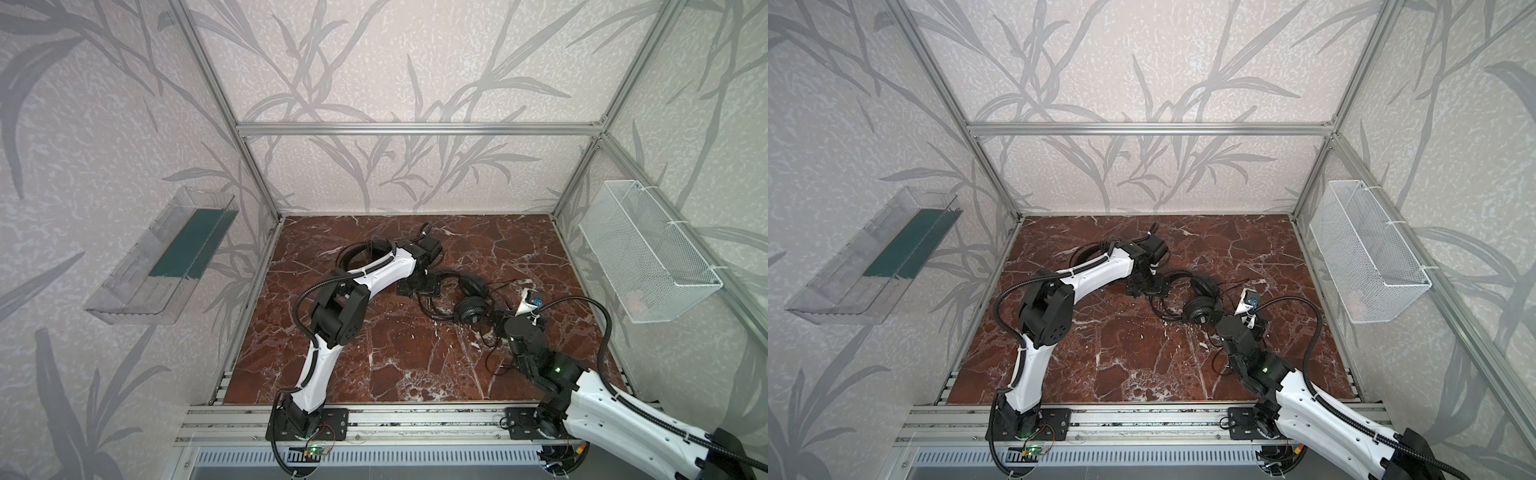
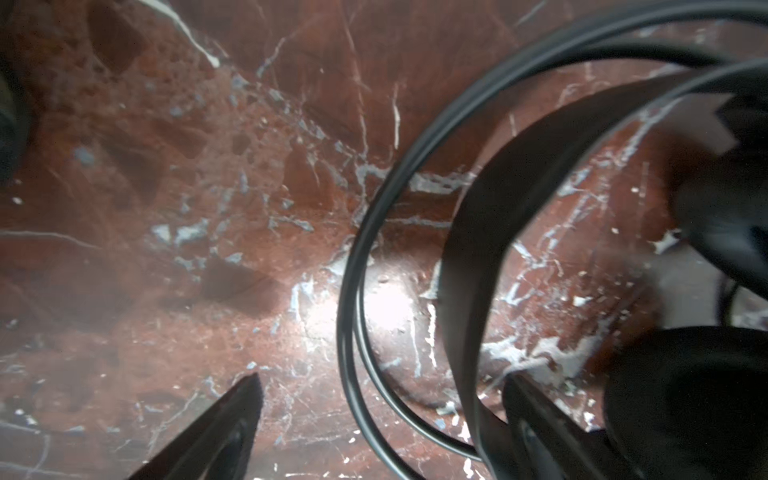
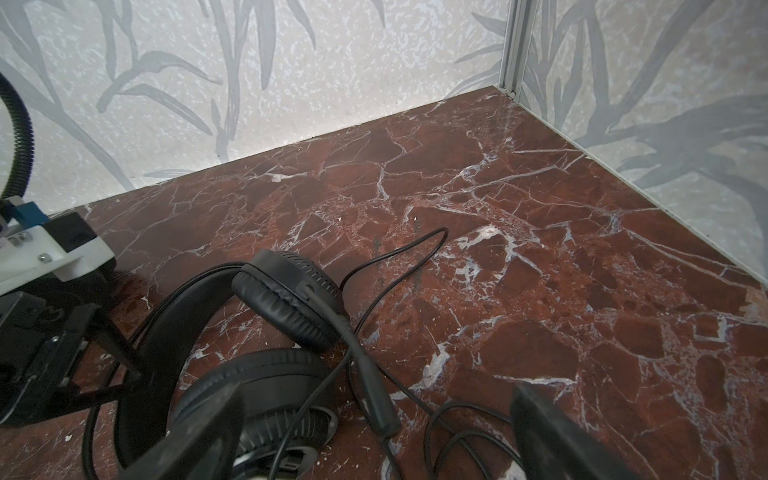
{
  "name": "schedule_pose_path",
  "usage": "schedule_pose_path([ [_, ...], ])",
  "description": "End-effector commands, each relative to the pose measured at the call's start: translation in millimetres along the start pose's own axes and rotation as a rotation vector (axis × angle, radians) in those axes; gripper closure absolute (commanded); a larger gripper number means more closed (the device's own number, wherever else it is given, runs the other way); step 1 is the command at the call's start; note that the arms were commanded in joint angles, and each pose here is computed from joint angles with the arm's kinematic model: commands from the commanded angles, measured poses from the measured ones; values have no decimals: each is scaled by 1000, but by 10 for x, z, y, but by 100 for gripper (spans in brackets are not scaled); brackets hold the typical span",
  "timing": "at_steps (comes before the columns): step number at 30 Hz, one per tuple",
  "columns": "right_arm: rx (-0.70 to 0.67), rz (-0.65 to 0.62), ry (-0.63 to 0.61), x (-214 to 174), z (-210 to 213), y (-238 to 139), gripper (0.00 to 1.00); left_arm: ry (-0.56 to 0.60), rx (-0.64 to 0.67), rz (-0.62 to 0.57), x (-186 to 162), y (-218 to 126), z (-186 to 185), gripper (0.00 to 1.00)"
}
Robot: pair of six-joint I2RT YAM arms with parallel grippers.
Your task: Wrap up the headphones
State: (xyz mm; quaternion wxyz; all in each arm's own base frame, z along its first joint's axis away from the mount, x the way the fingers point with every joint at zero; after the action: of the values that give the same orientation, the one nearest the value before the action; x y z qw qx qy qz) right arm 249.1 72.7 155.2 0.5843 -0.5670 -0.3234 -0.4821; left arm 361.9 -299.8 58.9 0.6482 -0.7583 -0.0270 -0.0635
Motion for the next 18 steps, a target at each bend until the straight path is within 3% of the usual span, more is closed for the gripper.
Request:
schedule_pose_path([
  [1, 12, -23, 20, 117, 47, -12, 1, 27, 98, 17, -16, 52, 102, 11],
  [18, 27, -19, 19, 122, 73, -16, 1, 48, 204, 79, -22, 286, 133, 37],
])
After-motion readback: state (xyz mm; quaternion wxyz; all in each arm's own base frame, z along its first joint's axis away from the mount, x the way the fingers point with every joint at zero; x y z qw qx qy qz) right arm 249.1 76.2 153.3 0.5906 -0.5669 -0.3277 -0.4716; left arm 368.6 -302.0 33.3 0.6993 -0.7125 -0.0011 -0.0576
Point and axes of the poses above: each gripper's point midway between its finger pads, its own y axis out along the fingers, its own z axis along the line the jaws close on, x = y × z, the point moved 1 cm from there along -y, back along the fingers, and after that the axes turned 5 degrees about -y, right-handed, at the moved point
